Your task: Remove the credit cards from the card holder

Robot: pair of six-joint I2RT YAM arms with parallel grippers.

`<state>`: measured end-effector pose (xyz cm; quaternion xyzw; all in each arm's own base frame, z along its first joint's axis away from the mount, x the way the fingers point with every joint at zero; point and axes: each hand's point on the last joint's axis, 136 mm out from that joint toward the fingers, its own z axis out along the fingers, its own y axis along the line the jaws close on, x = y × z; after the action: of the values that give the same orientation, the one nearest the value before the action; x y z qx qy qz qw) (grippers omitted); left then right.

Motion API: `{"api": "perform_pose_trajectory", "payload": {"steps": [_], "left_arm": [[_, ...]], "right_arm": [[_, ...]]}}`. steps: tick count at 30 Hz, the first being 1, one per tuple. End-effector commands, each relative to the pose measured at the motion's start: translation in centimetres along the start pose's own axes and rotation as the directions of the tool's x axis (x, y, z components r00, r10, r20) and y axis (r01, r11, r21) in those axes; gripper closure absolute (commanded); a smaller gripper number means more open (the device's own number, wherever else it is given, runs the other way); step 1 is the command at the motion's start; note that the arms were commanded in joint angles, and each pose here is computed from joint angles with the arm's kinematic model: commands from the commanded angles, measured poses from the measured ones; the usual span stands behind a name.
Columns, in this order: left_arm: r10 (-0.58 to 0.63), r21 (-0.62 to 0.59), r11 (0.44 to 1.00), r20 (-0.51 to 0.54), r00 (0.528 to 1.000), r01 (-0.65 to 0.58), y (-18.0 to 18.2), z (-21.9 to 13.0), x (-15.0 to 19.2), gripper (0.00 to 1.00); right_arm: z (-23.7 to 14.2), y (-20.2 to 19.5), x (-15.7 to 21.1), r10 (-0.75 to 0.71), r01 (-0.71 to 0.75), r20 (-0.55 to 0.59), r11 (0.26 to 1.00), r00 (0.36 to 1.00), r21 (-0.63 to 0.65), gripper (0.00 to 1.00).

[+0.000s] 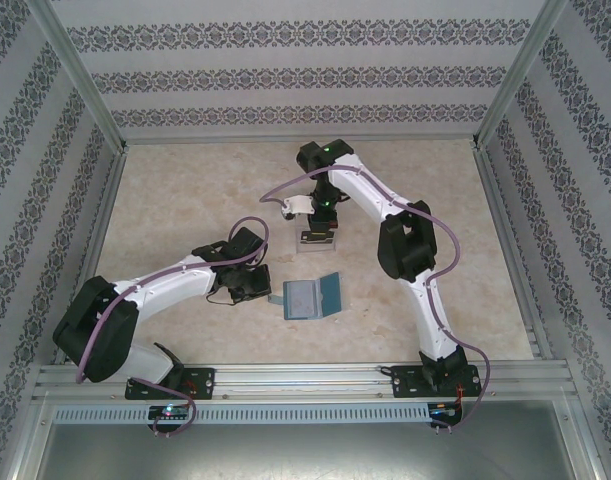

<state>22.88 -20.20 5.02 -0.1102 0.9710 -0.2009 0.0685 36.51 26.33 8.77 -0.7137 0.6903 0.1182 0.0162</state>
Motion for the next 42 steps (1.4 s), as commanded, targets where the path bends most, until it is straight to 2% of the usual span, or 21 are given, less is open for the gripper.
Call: {"api": "perform_pose_trajectory", "payload": {"steps": [1, 19, 20, 24, 27, 42], "left_arm": [[-0.024, -0.022, 0.999, 0.003, 1.000, 0.024, 1.0, -0.4, 0.1, 0.93], [-0.028, -0.022, 0.999, 0.005, 1.000, 0.028, 1.2, -0.6, 0.1, 0.94], [-0.029, -0.020, 0.999, 0.007, 1.000, 0.029, 1.2, -0.6, 0.0, 0.94], [-0.029, -0.021, 0.999, 0.007, 1.000, 0.029, 1.1, -0.7, 0.0, 0.94], [-0.027, -0.022, 0.999, 0.005, 1.000, 0.027, 1.1, -0.8, -0.1, 0.94], [-0.026, -0.004, 1.000, 0.017, 1.000, 0.026, 0.4, -1.4, -0.4, 0.94]], "right_arm": [[1.6, 1.7, -0.4, 0.012, -0.012, 0.002, 0.996, 1.000, -0.093, 1.00], [3.8, 1.0, 0.8, 0.017, -0.024, -0.098, 0.997, 0.995, -0.073, 1.00], [3.8, 0.9, 0.8, 0.019, -0.026, -0.101, 0.997, 0.995, -0.070, 0.97], [2.6, 0.2, 0.4, 0.030, -0.032, -0.087, 0.999, 0.996, -0.022, 0.84], [1.2, -0.6, 0.1, 0.026, -0.024, -0.071, 0.999, 0.997, 0.037, 0.79], [-2.4, -1.9, 0.1, 0.029, -0.019, -0.047, 0.979, 0.998, 0.203, 0.76]]}}
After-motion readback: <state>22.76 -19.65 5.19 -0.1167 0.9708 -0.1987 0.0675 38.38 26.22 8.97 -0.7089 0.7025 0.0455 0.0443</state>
